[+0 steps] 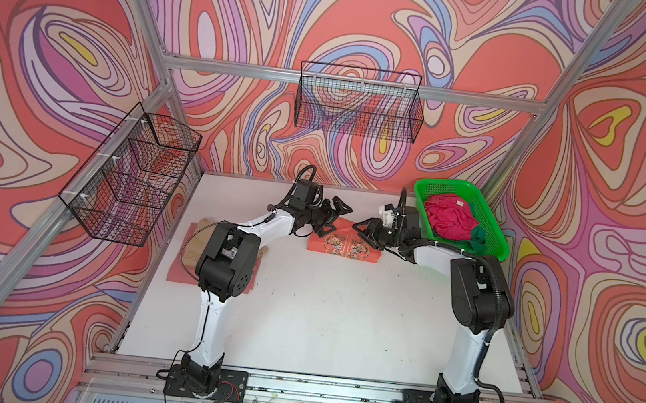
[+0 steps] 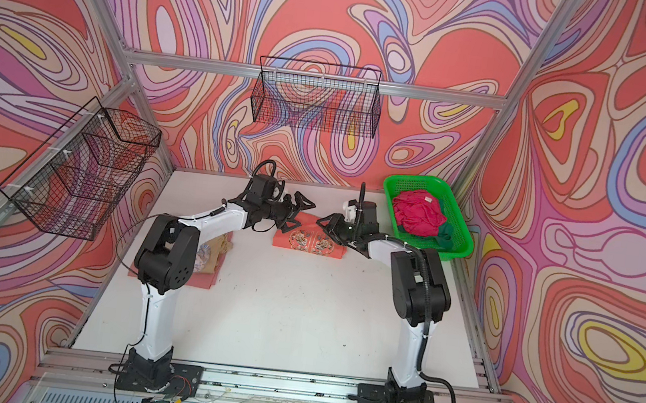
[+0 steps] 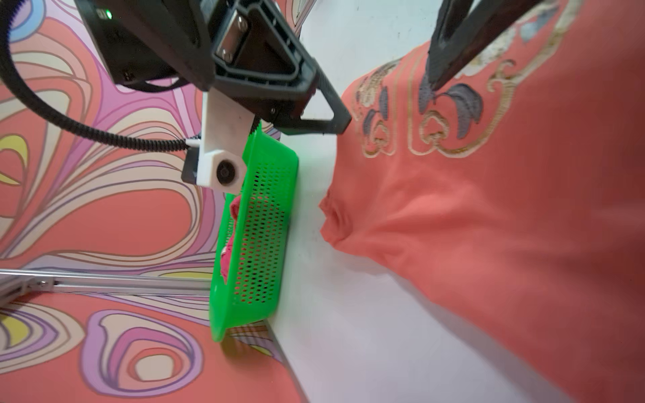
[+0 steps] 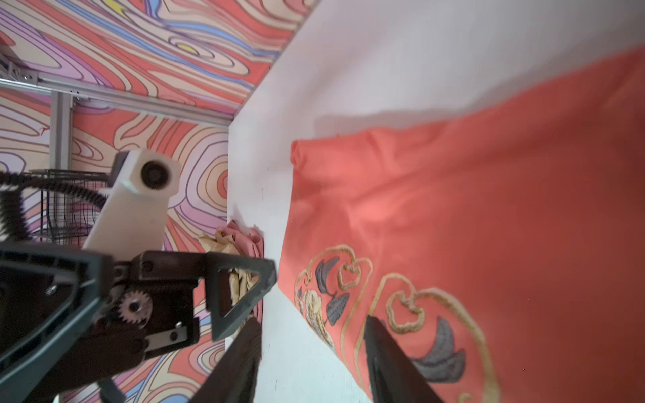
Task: Fold and stack the t-shirts
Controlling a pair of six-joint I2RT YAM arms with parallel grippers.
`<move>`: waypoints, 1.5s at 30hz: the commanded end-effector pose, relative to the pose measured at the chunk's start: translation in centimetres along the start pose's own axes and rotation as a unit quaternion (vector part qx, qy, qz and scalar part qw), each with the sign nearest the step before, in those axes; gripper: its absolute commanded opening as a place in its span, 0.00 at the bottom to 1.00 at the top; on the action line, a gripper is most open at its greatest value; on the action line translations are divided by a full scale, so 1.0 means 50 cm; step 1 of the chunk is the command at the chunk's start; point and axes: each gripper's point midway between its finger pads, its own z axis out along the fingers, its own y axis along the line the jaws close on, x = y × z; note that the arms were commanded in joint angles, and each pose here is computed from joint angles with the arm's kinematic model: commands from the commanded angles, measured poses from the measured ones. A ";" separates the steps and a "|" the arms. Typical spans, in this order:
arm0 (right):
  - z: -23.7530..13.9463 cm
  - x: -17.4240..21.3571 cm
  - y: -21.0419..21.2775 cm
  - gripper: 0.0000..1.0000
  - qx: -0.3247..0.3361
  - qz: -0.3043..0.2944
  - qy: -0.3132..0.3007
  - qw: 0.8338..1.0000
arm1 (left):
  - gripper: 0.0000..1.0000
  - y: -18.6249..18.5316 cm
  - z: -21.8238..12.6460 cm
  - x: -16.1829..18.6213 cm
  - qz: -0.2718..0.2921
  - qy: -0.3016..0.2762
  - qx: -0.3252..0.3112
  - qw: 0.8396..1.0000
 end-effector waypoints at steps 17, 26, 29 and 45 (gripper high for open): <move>-0.049 0.162 -0.170 0.48 0.113 0.071 0.047 0.990 | 0.97 0.229 -0.067 0.121 -0.054 0.012 -0.115 0.992; -0.143 0.287 -0.129 0.51 0.154 0.038 0.060 0.985 | 1.00 0.225 -0.217 0.266 0.003 0.003 -0.148 0.989; -0.190 0.236 -0.066 0.56 0.186 -0.032 0.040 0.981 | 1.00 0.172 -0.273 0.253 0.061 -0.016 -0.168 0.984; -0.254 0.176 -0.065 0.85 0.306 -0.116 0.057 0.943 | 1.00 0.299 -0.376 0.226 0.078 0.026 -0.314 0.946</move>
